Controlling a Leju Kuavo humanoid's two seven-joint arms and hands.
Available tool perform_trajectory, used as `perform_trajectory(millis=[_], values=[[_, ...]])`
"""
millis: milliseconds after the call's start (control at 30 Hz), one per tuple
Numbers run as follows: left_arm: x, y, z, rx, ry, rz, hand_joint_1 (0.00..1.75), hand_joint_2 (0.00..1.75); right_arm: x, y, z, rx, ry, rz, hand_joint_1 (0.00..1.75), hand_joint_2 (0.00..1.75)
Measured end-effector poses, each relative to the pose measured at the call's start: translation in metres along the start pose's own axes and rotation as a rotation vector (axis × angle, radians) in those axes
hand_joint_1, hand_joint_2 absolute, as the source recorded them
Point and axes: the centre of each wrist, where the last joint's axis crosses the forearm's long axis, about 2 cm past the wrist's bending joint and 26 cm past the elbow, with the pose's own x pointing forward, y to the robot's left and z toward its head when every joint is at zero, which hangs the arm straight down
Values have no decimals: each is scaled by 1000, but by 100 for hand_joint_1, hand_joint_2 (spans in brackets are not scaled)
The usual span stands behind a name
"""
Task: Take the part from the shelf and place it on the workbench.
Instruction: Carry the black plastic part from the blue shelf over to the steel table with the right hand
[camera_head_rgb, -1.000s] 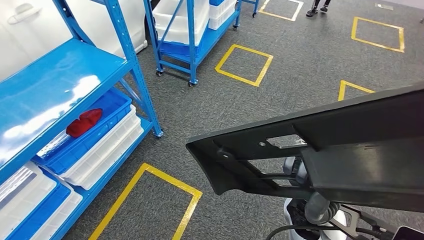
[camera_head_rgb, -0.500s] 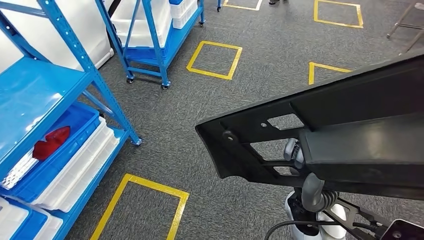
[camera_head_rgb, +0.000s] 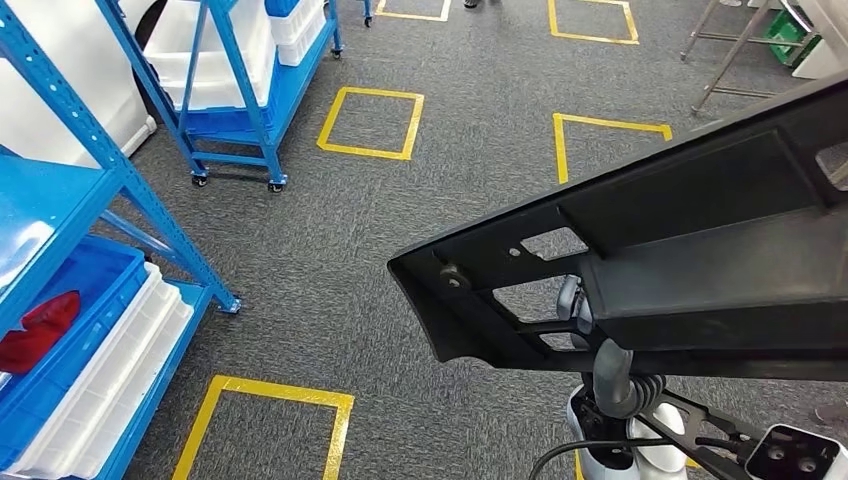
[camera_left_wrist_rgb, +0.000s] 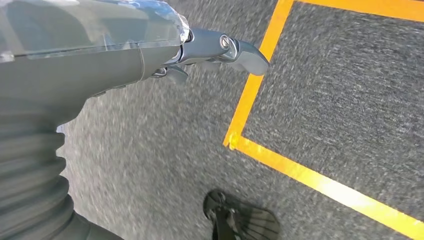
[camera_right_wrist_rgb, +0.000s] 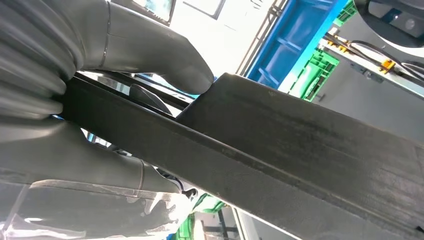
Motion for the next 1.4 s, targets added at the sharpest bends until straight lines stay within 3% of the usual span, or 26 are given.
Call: perform_trajectory(millis=[633, 1000, 1400], values=[[-4, -4, 2, -31, -12, -1, 0, 175, -1, 5, 11, -1, 21, -70, 175, 175], [2, -4, 0, -48, -31, -11, 0, 175, -7, 21, -16, -47, -39, 16, 175, 175], [4, -5, 0, -39, -20, 1, 0, 175, -10, 26, -24, -36, -60, -12, 175, 175]])
